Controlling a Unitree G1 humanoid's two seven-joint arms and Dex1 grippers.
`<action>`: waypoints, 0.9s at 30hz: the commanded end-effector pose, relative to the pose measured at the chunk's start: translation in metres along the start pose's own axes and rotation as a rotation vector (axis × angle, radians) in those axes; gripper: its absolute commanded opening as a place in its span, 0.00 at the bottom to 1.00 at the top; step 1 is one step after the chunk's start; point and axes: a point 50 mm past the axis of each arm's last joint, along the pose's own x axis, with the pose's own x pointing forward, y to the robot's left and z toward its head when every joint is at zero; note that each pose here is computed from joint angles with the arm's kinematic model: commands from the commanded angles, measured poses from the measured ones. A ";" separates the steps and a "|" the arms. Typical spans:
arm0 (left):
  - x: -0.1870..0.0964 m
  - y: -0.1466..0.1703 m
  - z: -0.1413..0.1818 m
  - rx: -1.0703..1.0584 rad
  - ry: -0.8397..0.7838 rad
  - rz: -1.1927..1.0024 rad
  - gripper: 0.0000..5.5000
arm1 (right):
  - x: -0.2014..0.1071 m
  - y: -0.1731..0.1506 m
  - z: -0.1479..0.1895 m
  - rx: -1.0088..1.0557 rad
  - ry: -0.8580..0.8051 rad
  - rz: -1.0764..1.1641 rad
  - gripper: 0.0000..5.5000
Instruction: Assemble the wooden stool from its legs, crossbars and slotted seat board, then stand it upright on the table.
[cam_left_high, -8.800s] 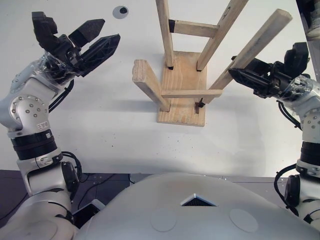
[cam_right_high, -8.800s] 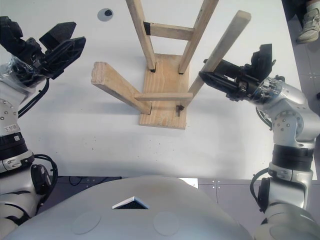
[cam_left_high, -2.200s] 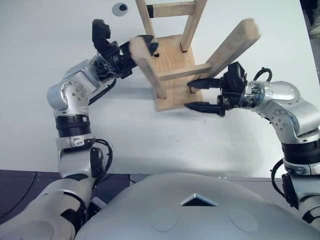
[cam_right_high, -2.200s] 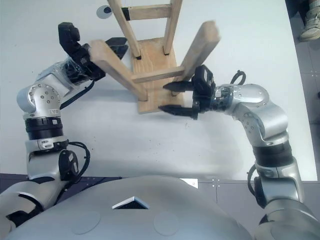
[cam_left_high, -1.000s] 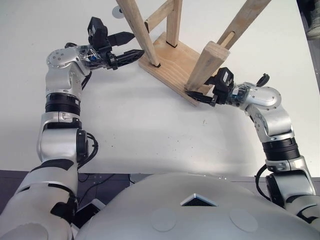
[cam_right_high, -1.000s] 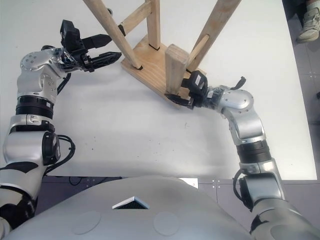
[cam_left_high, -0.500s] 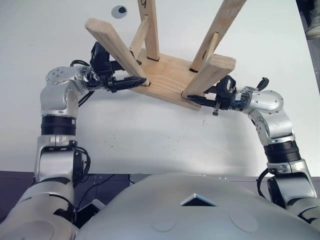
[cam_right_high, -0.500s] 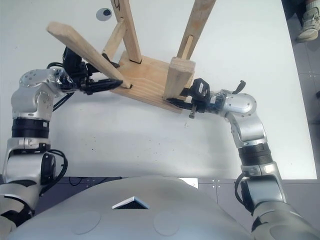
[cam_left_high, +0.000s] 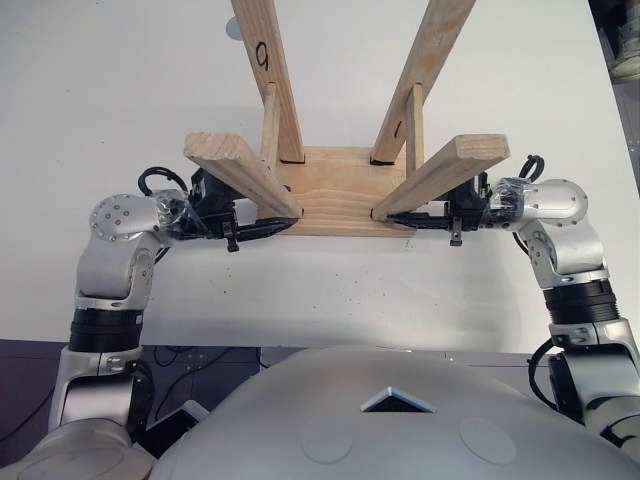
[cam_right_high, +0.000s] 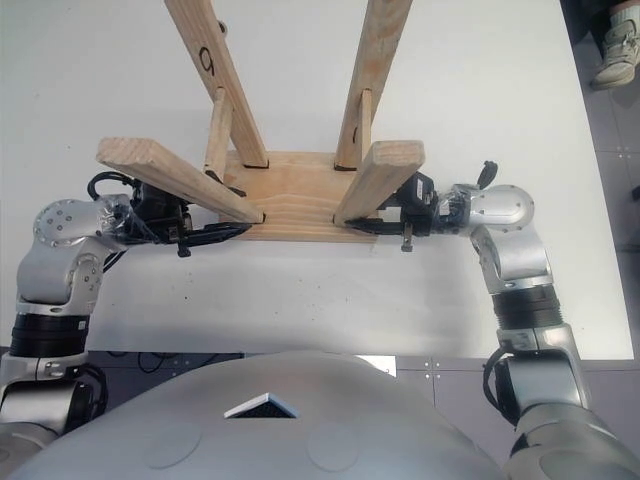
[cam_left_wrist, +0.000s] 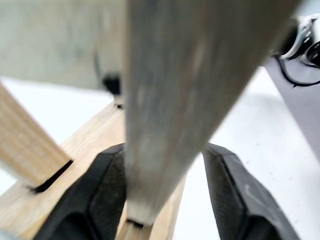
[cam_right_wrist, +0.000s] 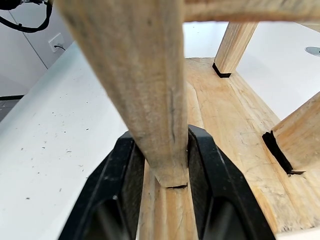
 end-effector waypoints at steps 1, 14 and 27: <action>-0.007 -0.009 -0.019 -0.006 0.082 -0.015 0.35 | -0.010 -0.005 -0.005 0.034 0.023 -0.072 0.20; -0.005 -0.030 -0.071 -0.076 0.371 -0.044 0.22 | -0.003 0.003 -0.011 0.023 0.106 0.033 0.20; 0.021 -0.041 -0.034 -0.028 0.664 -0.240 0.20 | 0.007 0.001 -0.020 0.099 0.265 0.014 0.20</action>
